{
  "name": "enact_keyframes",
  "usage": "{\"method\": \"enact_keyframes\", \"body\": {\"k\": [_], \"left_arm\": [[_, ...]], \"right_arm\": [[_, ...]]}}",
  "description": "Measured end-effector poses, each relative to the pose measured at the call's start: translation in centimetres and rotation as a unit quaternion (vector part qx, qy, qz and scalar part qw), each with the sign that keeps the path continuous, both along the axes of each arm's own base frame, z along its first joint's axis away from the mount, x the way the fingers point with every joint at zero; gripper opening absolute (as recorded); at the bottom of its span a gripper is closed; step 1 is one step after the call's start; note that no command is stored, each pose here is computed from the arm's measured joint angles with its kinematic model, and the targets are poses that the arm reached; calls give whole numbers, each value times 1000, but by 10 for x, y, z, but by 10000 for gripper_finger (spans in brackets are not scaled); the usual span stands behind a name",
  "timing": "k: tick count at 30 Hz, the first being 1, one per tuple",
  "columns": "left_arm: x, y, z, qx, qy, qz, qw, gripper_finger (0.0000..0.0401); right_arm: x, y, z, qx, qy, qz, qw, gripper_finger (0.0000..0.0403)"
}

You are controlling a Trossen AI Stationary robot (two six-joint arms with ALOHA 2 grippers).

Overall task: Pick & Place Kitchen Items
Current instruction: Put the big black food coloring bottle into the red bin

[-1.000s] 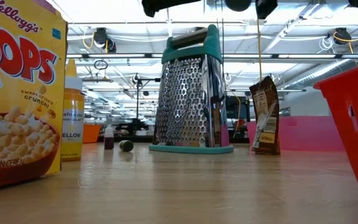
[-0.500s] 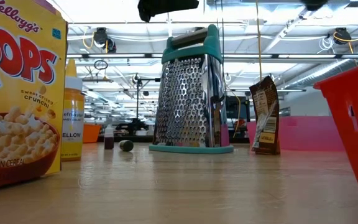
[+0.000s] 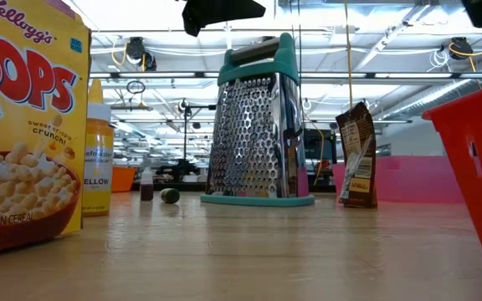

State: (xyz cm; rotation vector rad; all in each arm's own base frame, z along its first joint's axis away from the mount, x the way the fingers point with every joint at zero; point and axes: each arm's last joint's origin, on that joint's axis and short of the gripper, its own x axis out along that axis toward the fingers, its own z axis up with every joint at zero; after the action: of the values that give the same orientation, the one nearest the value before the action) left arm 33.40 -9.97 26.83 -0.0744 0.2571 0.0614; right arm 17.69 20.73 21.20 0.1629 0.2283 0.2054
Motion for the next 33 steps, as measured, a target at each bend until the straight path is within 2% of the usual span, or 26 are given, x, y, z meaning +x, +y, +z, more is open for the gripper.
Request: {"method": "enact_keyframes", "body": {"k": [12,21,25,33], "left_arm": [[-4,-11,0,-18,0,-12,1000,267],[-5,-14,-1,-18,2,-17,1000,267],[-5,-14,-1,-16,4,-17,1000,267],[-5,-14,-1,-14,4,-17,1000,267]], "right_arm": [[6,28,-17,-12,39,13,999,135],[-3,32,-31,14,89,0,996,135],[-13,39,-34,9,86,1,996,135],[-13,42,-41,4,86,-8,996,135]]}}
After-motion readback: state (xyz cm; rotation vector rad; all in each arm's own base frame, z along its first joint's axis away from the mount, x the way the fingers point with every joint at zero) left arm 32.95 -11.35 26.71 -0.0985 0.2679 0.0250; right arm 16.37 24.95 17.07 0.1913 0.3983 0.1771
